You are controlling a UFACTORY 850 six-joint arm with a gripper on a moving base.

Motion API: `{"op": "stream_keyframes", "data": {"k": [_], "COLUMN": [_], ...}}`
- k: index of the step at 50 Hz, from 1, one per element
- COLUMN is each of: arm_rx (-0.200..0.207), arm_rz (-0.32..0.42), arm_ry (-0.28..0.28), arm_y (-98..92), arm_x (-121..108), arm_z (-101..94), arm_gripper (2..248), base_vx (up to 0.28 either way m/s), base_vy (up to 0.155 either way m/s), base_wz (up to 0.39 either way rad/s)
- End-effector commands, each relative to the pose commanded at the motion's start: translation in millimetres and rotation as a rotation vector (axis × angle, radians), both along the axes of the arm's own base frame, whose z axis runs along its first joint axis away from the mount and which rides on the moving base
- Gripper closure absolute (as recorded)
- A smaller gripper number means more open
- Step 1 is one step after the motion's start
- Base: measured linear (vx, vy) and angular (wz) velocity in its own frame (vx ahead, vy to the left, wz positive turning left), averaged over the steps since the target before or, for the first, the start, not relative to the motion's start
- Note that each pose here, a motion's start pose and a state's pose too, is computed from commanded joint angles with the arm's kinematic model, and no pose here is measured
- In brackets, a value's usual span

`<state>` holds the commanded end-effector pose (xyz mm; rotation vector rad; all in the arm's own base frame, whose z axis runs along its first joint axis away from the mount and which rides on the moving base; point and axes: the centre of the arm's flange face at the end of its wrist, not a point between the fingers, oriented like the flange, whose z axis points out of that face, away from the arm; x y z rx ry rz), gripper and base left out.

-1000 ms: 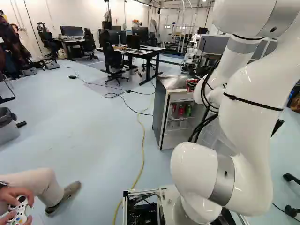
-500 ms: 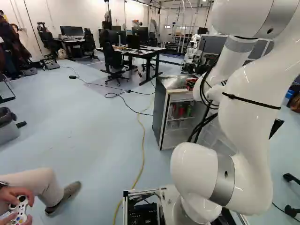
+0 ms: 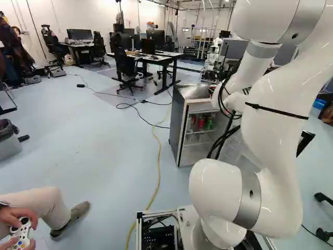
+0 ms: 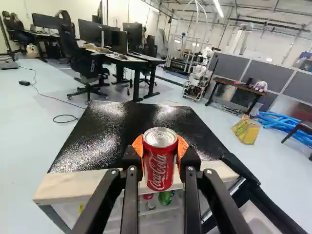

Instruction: Grab a drink from the fridge

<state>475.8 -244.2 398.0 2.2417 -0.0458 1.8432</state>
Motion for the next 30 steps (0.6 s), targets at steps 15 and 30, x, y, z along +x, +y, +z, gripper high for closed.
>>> {"op": "stream_keyframes", "data": {"k": [15, 30], "arm_rx": [0.032, 0.062], "arm_rz": [-0.055, -0.1], "arm_ry": [-0.019, -0.036], "arm_y": [3.1, 10.2], "arm_x": [5, 11], "arm_z": [0.8, 1.3], "arm_gripper": [162, 162], "base_vx": [0.0, 0.0], "base_vy": [0.0, 0.0], "base_wz": [0.0, 0.0]}}
